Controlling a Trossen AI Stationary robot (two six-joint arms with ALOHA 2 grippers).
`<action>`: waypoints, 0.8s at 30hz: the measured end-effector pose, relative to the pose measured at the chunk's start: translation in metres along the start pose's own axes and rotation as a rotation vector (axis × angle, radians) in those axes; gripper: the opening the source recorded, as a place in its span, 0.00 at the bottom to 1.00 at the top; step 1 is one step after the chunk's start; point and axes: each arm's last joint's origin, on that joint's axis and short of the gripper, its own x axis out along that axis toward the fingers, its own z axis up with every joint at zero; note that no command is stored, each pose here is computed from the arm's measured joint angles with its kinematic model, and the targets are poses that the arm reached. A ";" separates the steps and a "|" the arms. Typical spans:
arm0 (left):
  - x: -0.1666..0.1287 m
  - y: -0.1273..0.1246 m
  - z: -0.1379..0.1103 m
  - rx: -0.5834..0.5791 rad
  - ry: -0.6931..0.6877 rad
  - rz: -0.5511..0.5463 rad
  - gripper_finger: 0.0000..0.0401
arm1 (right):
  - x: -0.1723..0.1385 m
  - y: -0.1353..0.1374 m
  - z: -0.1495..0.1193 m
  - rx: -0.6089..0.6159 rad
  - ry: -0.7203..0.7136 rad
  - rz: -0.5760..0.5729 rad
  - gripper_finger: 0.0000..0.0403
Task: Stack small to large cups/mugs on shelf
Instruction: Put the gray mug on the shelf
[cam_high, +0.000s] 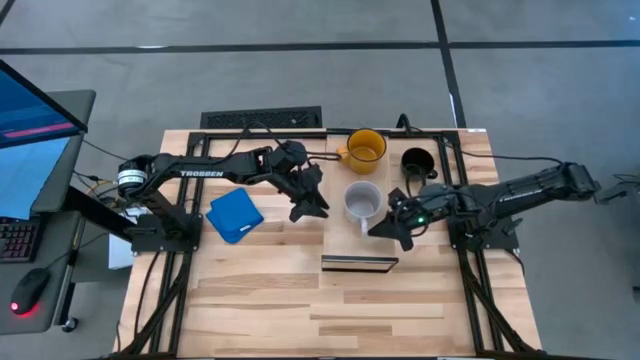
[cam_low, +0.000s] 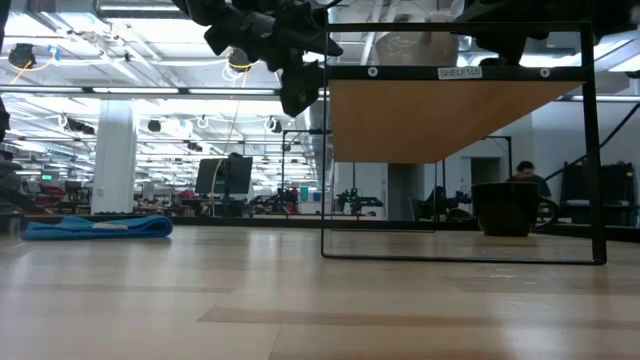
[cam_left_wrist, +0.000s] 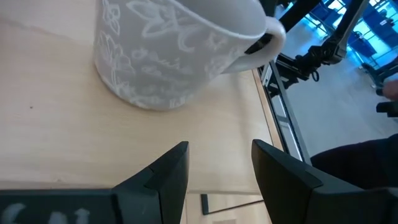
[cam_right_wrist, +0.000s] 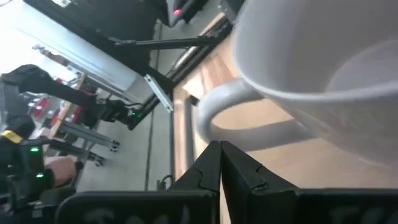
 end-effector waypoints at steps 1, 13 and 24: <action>0.000 0.000 -0.001 -0.004 0.005 0.001 0.42 | 0.001 0.001 0.001 -0.001 -0.003 0.011 0.08; 0.000 0.000 -0.004 -0.015 0.036 -0.018 0.42 | 0.026 0.013 0.019 -0.055 0.037 0.003 0.08; 0.000 0.001 -0.008 -0.025 0.078 -0.012 0.42 | 0.048 0.012 0.032 -0.068 0.051 -0.029 0.08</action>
